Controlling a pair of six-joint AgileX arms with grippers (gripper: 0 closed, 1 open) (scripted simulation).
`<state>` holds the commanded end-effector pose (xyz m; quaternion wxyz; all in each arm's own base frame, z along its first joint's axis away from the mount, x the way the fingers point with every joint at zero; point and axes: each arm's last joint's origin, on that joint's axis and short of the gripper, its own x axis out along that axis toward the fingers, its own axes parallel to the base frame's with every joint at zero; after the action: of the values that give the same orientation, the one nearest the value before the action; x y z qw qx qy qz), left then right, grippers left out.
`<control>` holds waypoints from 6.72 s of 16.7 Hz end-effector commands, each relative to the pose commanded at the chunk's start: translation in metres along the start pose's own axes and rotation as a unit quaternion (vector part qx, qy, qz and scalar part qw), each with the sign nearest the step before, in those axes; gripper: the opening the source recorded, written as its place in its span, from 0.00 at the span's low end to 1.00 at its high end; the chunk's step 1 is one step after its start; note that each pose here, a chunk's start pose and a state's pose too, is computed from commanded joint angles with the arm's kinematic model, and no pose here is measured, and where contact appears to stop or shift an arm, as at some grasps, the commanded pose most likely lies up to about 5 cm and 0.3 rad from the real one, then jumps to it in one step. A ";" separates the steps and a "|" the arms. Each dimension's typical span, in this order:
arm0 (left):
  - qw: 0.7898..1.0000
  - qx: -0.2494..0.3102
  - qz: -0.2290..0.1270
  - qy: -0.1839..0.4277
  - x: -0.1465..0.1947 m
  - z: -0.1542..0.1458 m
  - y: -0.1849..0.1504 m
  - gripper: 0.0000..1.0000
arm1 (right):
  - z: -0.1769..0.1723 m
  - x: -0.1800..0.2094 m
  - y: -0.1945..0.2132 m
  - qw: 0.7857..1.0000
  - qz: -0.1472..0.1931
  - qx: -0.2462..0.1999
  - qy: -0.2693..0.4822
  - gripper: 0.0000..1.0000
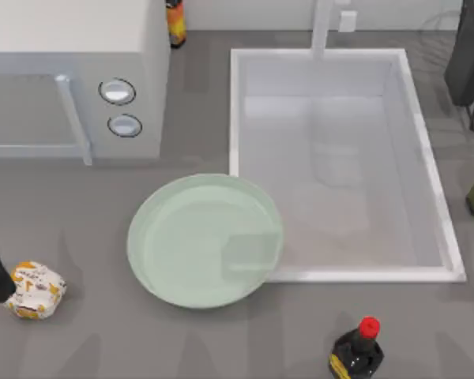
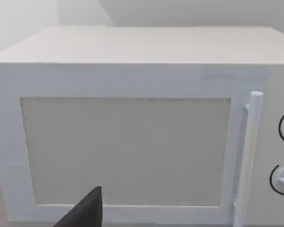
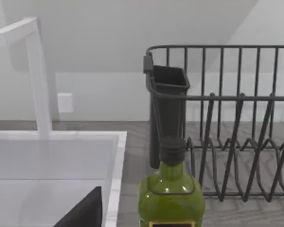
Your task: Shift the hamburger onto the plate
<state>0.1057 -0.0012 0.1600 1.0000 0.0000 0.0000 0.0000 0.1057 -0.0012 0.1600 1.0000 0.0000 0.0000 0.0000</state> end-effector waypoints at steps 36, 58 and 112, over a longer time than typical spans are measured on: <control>0.696 0.123 -0.122 0.696 0.160 -0.007 -0.034 1.00 | 0.000 0.000 0.000 1.000 0.000 0.000 0.000 1.00; 0.698 0.123 -0.121 0.695 0.159 -0.069 -0.034 0.17 | 0.000 0.000 0.000 1.000 0.000 0.000 0.000 1.00; 0.541 -0.408 0.496 0.542 0.234 0.024 -0.226 0.00 | 0.000 0.000 0.000 1.000 0.000 0.000 0.000 1.00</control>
<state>0.3396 -0.2272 0.1845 0.5415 -0.4079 0.5421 0.4965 0.1057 -0.0012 0.1600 1.0000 0.0000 0.0000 0.0000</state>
